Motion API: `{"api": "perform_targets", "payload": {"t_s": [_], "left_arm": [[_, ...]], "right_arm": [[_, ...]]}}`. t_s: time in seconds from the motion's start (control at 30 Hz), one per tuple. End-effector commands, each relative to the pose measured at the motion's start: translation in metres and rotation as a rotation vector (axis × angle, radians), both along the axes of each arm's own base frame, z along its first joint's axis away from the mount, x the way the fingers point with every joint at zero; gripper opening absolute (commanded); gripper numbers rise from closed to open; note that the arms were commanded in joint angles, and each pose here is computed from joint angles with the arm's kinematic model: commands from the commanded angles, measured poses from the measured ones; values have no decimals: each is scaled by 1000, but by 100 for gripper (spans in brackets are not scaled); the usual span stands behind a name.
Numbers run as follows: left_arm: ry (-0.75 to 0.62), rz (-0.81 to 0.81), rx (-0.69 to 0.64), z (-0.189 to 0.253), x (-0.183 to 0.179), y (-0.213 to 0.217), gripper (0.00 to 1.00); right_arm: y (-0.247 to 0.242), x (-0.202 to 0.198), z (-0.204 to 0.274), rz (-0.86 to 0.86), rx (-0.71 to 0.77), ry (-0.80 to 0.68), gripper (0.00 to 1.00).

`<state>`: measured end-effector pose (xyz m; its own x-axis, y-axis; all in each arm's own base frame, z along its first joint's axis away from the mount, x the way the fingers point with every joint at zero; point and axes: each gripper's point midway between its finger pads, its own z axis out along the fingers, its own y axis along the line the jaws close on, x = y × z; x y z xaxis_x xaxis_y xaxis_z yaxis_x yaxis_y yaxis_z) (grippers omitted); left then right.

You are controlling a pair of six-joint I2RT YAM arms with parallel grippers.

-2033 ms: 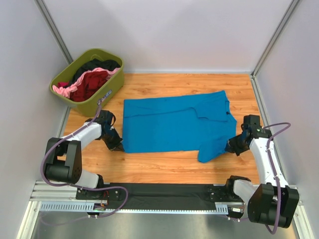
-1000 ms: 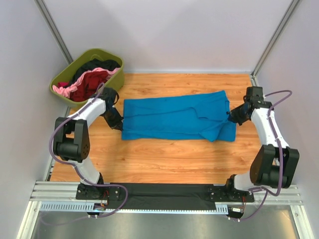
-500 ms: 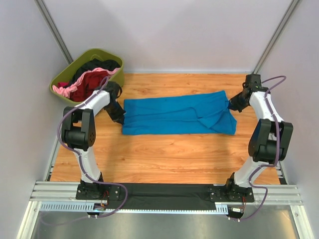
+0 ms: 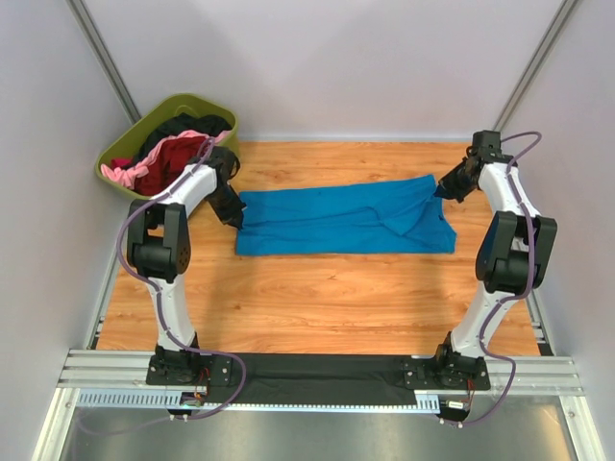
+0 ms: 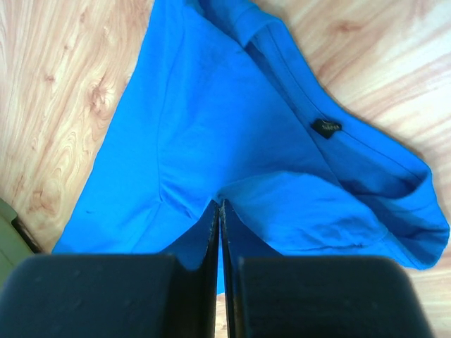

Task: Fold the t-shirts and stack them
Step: Fold the tshirt

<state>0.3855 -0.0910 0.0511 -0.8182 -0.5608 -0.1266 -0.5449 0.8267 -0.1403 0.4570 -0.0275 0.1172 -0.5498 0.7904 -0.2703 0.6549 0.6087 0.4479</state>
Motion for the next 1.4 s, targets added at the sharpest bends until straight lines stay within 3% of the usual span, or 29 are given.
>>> {"api": "perform_targets", "payload": {"t_s": [0.0,0.67,1.17,1.37], "left_arm": [[-20,21,47,-1,16,13,0],[-4,51,133,-6,25,26,0],[-30,68,134,-5,37,25,0],[-25,37,141,-2,39,24,0]], "right_arm": [[-3,20,14,66,-20,-76,0],[9,48,23,139,26,-206,0],[-2,51,6,117,10,-188,0],[4,68,2,84,76,-222,2]]}}
